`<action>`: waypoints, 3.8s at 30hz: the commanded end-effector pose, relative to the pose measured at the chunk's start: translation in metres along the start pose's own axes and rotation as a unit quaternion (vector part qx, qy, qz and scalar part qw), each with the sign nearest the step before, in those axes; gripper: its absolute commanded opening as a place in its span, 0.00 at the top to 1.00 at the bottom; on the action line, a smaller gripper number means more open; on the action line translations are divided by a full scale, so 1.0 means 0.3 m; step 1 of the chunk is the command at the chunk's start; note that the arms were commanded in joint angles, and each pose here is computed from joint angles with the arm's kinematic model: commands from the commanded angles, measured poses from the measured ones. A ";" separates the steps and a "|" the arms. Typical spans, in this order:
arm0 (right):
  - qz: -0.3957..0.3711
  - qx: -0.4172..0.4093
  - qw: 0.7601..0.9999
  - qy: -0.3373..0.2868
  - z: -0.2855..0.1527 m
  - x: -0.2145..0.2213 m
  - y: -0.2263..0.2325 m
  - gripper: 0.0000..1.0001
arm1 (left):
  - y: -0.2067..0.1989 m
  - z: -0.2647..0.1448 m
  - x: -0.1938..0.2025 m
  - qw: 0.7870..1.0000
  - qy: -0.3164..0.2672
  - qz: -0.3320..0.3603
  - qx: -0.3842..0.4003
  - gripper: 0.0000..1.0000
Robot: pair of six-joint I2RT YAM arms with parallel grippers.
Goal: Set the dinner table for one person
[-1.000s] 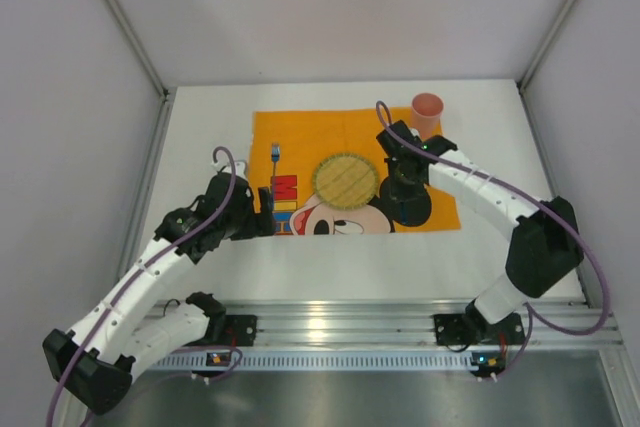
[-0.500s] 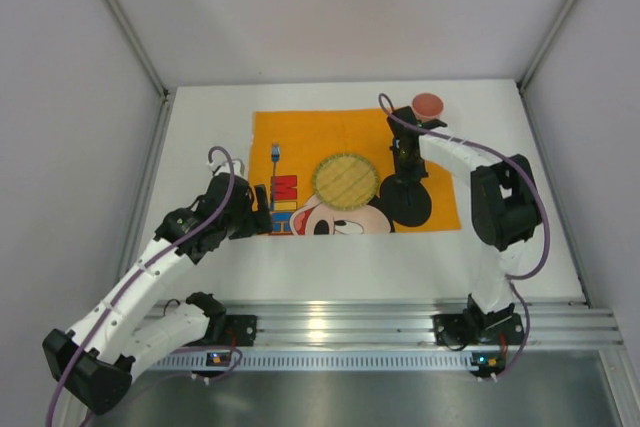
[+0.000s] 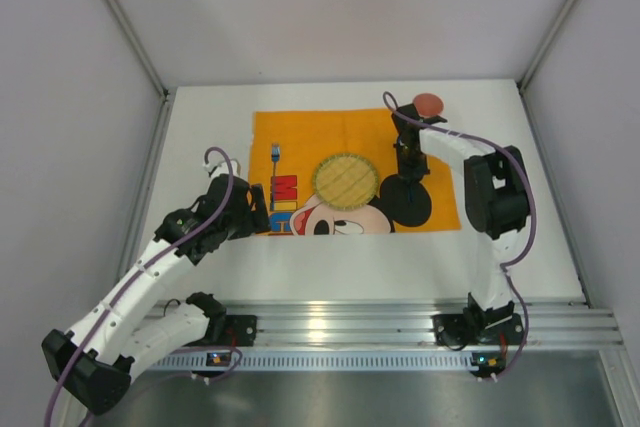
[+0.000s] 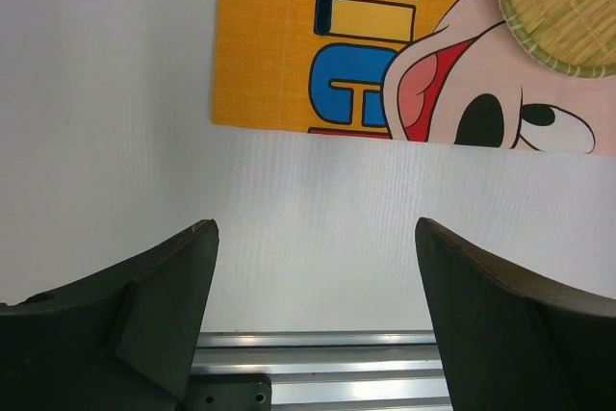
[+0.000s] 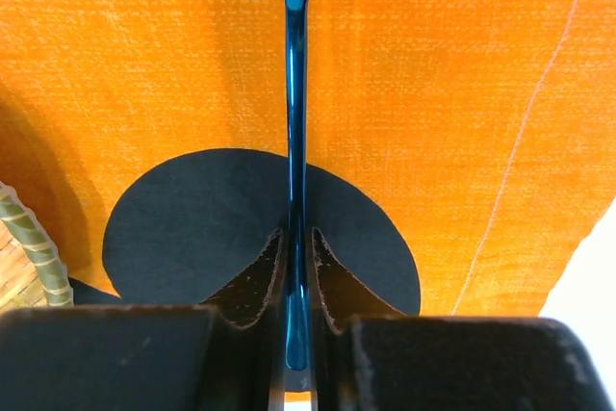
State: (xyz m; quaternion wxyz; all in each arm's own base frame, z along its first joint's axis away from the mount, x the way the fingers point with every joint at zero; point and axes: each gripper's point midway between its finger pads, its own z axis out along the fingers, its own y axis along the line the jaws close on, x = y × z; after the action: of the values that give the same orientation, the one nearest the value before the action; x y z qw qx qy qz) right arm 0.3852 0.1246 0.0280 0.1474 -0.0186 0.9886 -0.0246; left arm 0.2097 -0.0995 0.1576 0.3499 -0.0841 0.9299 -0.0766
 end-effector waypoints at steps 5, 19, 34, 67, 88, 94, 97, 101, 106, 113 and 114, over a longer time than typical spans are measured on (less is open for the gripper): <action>0.006 -0.016 0.999 -0.028 -0.018 -0.075 0.020 0.88 | 0.005 -0.001 -0.011 1.000 -0.009 -0.004 -0.006 0.11; 0.031 -0.045 0.997 -0.051 -0.192 -0.061 0.023 0.59 | -0.004 -0.002 -0.009 1.000 -0.006 -0.001 0.001 0.11; 0.101 -0.225 0.929 -0.275 -0.843 0.289 -0.042 0.17 | -0.090 -0.069 -0.102 0.998 -0.025 -0.016 0.050 0.06; 0.091 -0.221 0.924 -0.297 -0.753 0.520 -0.103 0.00 | -0.024 -0.037 -0.200 0.963 -0.259 -0.027 0.071 0.01; 0.114 -0.213 0.942 -0.231 -0.702 0.522 -0.040 0.00 | -0.366 -0.165 0.081 0.956 -0.250 0.151 0.032 0.02; 0.081 -0.190 0.944 -0.258 -0.734 0.476 -0.020 0.00 | -0.355 -0.209 0.028 0.945 -0.287 0.128 0.090 0.02; 0.097 -0.190 0.941 -0.262 -0.738 0.459 -0.016 0.00 | -0.311 -0.220 0.009 0.940 -0.305 0.103 0.109 0.02; 0.103 -0.180 0.938 -0.277 -0.744 0.447 -0.034 0.00 | -0.236 -0.235 -0.027 0.939 -0.319 0.108 0.070 0.02; 0.090 -0.168 0.937 -0.293 -0.766 0.428 -0.050 0.00 | -0.175 -0.241 -0.053 0.935 -0.334 0.115 0.013 0.02; 0.079 -0.165 0.931 -0.317 -0.816 0.380 -0.051 0.00 | -0.241 -0.238 -0.044 0.937 -0.330 0.107 0.043 0.01; 0.079 -0.166 0.930 -0.318 -0.819 0.378 -0.050 0.00 | -0.246 -0.236 -0.041 0.934 -0.329 0.132 0.041 0.01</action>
State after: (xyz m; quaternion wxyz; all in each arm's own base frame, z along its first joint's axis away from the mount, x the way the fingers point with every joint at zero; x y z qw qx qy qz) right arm 0.1934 0.1111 0.2009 0.4082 0.0354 0.9000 0.1487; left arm 0.1767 -0.1558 0.2184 0.6320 0.0345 0.7738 -0.0247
